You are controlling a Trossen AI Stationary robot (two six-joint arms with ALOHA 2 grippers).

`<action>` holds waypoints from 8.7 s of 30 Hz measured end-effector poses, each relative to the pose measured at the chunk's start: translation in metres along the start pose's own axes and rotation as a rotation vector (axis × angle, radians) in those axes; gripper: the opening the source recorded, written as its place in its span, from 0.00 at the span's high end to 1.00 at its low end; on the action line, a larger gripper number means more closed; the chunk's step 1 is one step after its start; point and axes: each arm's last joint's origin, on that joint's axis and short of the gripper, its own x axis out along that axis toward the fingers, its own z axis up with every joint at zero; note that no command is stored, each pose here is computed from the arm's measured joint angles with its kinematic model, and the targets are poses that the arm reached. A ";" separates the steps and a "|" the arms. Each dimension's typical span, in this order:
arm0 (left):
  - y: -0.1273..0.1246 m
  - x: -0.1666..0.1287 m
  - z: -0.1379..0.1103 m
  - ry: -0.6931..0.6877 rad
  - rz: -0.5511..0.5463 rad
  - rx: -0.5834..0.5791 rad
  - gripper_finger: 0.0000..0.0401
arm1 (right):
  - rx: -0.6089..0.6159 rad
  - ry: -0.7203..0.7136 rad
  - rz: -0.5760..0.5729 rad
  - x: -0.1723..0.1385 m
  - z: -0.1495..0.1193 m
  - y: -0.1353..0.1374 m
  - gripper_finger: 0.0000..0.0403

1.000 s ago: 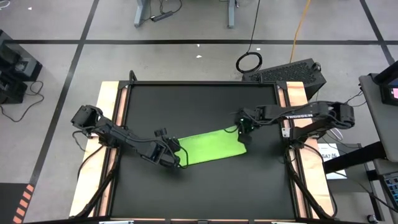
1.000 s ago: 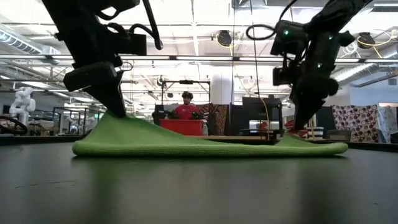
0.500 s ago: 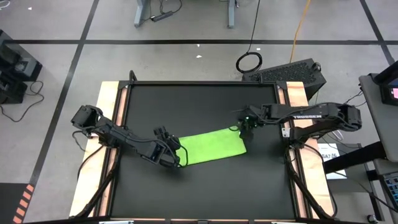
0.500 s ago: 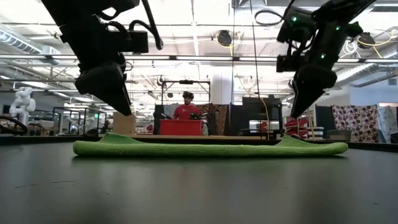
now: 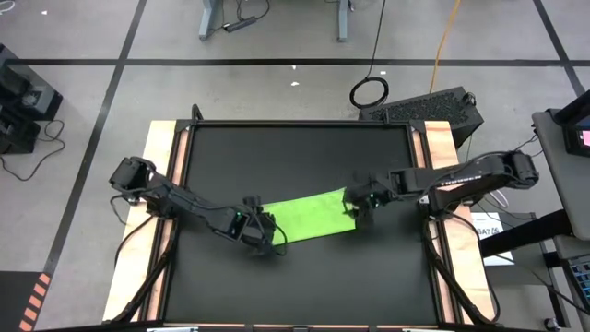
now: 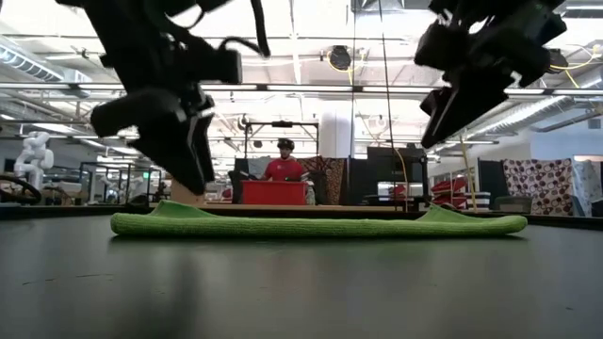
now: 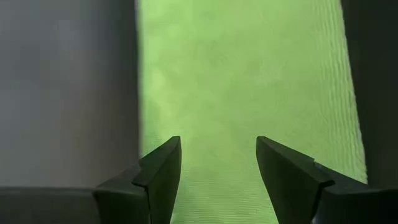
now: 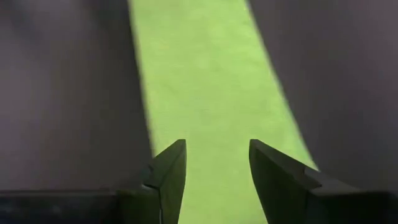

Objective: Roll towel into tight, uniform cylinder
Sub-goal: Fold the green towel, then roll the green towel

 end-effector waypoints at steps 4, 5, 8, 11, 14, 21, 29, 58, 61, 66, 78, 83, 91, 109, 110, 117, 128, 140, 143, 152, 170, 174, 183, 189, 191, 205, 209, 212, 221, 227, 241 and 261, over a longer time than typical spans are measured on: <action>0.002 0.015 -0.001 0.066 -0.061 0.028 0.47 | -0.029 0.014 0.049 0.010 -0.001 0.020 0.60; 0.002 0.019 -0.001 0.077 -0.071 0.034 0.47 | -0.033 0.029 0.054 0.013 -0.003 0.025 0.61; 0.004 0.026 -0.001 0.105 -0.113 0.026 0.47 | -0.019 0.058 0.037 0.023 -0.007 0.037 0.62; 0.003 0.029 0.002 0.098 -0.173 0.006 0.47 | 0.061 0.081 -0.039 0.031 -0.012 0.044 0.64; 0.001 0.029 0.005 0.077 -0.228 -0.014 0.47 | 0.115 0.154 -0.077 0.039 -0.022 0.050 0.66; -0.006 0.026 0.012 0.012 -0.314 -0.054 0.47 | 0.131 0.246 -0.214 0.064 -0.037 0.052 0.70; -0.018 0.030 0.010 0.031 -0.353 -0.078 0.47 | 0.096 0.308 -0.297 0.076 -0.041 0.036 0.74; -0.041 0.022 0.065 -0.370 -0.523 -0.032 0.47 | -0.022 0.146 -0.517 0.054 -0.007 -0.072 0.75; -0.044 0.019 0.065 -0.373 -0.502 0.019 0.47 | -0.026 -0.008 -0.306 0.047 0.007 -0.058 0.75; -0.046 0.022 0.050 -0.253 -0.384 0.118 0.47 | -0.100 -0.151 -0.036 0.050 0.020 -0.014 0.75; -0.047 0.023 0.036 -0.158 -0.309 0.315 0.47 | -0.355 -0.187 0.189 0.069 0.008 0.072 0.75; -0.046 0.024 0.029 -0.091 -0.319 0.373 0.47 | -0.409 -0.154 0.173 0.077 -0.002 0.087 0.75; -0.046 0.024 0.030 -0.085 -0.372 0.310 0.47 | -0.424 -0.346 0.212 0.080 0.003 0.119 0.60; -0.065 0.038 0.042 -0.195 -0.407 0.049 0.47 | -0.342 -0.345 0.096 0.107 0.004 0.172 0.52; -0.067 0.041 0.042 -0.202 -0.412 0.033 0.47 | -0.351 -0.330 0.081 0.110 0.002 0.175 0.52; -0.073 0.049 0.040 -0.187 -0.411 0.000 0.47 | -0.395 -0.260 -0.053 0.128 0.000 0.172 0.58; -0.071 0.052 0.045 -0.225 -0.428 -0.016 0.47 | -0.335 -0.174 -0.070 0.147 -0.016 0.167 0.62; -0.070 0.052 0.046 -0.232 -0.442 -0.026 0.47 | -0.328 -0.133 -0.097 0.148 -0.018 0.163 0.70; -0.070 0.052 0.046 -0.232 -0.444 -0.027 0.47 | -0.313 -0.132 -0.096 0.148 -0.018 0.163 0.73; -0.070 0.052 0.046 -0.232 -0.444 -0.026 0.47 | -0.314 -0.127 -0.098 0.148 -0.019 0.163 0.80; -0.070 0.052 0.046 -0.231 -0.445 -0.026 0.47 | -0.122 -0.143 -0.080 0.143 -0.025 0.174 0.99; -0.069 0.049 0.047 -0.237 -0.452 -0.024 0.47 | -0.087 -0.145 -0.066 0.139 -0.025 0.175 1.00; -0.058 0.020 0.050 -0.289 -0.462 0.126 0.47 | 0.021 -0.185 -0.023 0.123 -0.021 0.185 1.00; -0.053 0.010 0.043 -0.253 -0.451 0.285 0.47 | 0.122 -0.229 -0.041 0.110 -0.023 0.196 1.00; -0.054 0.011 0.042 -0.261 -0.461 0.315 0.47 | 0.162 -0.231 -0.051 0.108 -0.027 0.198 1.00; -0.058 0.032 0.028 -0.389 -0.433 0.433 0.47 | 0.372 -0.182 -0.073 0.106 -0.037 0.199 1.00; -0.061 0.035 0.031 -0.448 -0.402 0.501 0.47 | 0.373 -0.182 -0.073 0.106 -0.037 0.199 1.00; -0.064 0.040 0.028 -0.428 -0.413 0.559 0.47 | 0.388 -0.182 -0.071 0.106 -0.037 0.199 1.00; -0.065 0.045 0.027 -0.417 -0.448 0.564 0.47 | 0.412 -0.180 -0.071 0.106 -0.037 0.199 1.00; -0.057 0.050 0.030 -0.414 -0.498 0.547 0.68 | 0.412 -0.180 -0.071 0.106 -0.037 0.199 1.00; -0.053 0.050 0.035 -0.396 -0.628 0.328 0.99 | 0.507 -0.089 -0.031 0.104 -0.046 0.203 1.00; -0.032 0.060 0.035 -0.152 -0.763 -0.164 0.99 | 0.714 0.005 0.002 0.066 -0.031 0.190 0.91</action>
